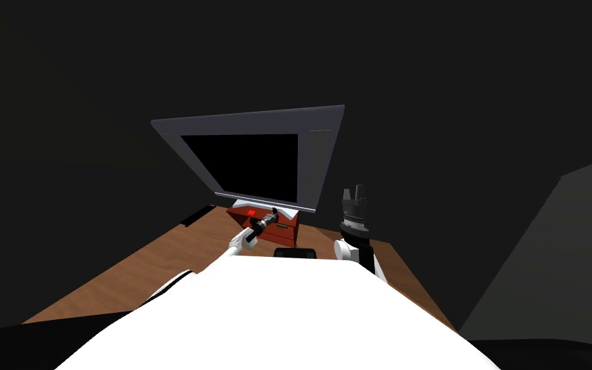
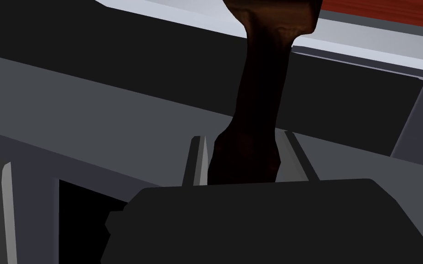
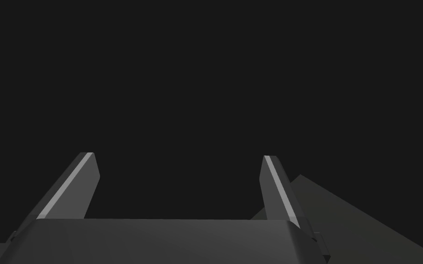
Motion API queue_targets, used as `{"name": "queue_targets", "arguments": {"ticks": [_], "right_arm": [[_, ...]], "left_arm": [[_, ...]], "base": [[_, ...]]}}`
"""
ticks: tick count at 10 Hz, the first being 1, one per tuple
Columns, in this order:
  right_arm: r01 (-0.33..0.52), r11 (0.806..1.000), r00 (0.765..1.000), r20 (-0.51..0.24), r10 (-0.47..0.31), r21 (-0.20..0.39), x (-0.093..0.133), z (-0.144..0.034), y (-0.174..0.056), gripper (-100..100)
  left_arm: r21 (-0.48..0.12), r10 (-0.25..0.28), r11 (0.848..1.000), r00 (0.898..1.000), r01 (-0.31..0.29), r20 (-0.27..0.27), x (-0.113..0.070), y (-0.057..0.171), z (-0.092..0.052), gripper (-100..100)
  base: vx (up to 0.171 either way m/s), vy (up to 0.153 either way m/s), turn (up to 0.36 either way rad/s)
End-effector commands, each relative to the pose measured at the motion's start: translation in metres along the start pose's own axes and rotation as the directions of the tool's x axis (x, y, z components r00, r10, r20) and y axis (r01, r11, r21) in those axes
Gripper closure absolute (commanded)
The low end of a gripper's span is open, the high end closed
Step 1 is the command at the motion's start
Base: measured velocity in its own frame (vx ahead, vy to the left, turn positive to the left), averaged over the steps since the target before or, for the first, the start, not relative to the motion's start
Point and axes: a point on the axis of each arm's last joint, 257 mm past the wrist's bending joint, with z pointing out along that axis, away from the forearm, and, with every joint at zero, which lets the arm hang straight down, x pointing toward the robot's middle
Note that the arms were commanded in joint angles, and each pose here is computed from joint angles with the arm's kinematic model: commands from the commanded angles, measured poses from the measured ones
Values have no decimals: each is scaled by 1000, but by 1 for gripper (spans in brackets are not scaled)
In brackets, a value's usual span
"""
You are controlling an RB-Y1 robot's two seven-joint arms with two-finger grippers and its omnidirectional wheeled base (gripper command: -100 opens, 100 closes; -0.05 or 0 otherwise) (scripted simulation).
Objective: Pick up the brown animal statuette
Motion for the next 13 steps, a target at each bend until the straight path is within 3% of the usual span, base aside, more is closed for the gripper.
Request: {"name": "queue_targets", "arguments": {"ticks": [1,2,5,6,8,9,11,12,13], "right_arm": [[0,1000,1000,0,0,0,0,0,0,0],[0,1000,1000,0,0,0,0,0,0,0],[0,1000,1000,0,0,0,0,0,0,0],[0,1000,1000,0,0,0,0,0,0,0],[0,1000,1000,0,0,0,0,0,0,0],[0,1000,1000,0,0,0,0,0,0,0],[0,1000,1000,0,0,0,0,0,0,0],[0,1000,1000,0,0,0,0,0,0,0],[0,1000,1000,0,0,0,0,0,0,0]], "left_arm": [[9,3,1000,1000,-3,11,-5,-5,-1,100],[-7,-3,1000,1000,2,-14,9,-3,-14,100],[11,1,1000,1000,-1,10,-2,-12,-12,100],[-7,-4,1000,1000,4,-17,13,-9,-25,100],[14,-2,1000,1000,1,9,1,-20,-24,100],[-2,-10,1000,1000,10,-18,16,-19,-39,100],[18,-6,1000,1000,5,8,3,-28,-36,100],[13,-6,1000,1000,6,2,6,-26,-36,100],[14,-6,1000,1000,6,4,5,-27,-36,0]], "base": [[15,4,4],[40,0,-8],[19,2,5],[36,1,-9],[31,3,10],[40,-2,-6],[27,0,7],[0,0,0],[0,0,0]]}}
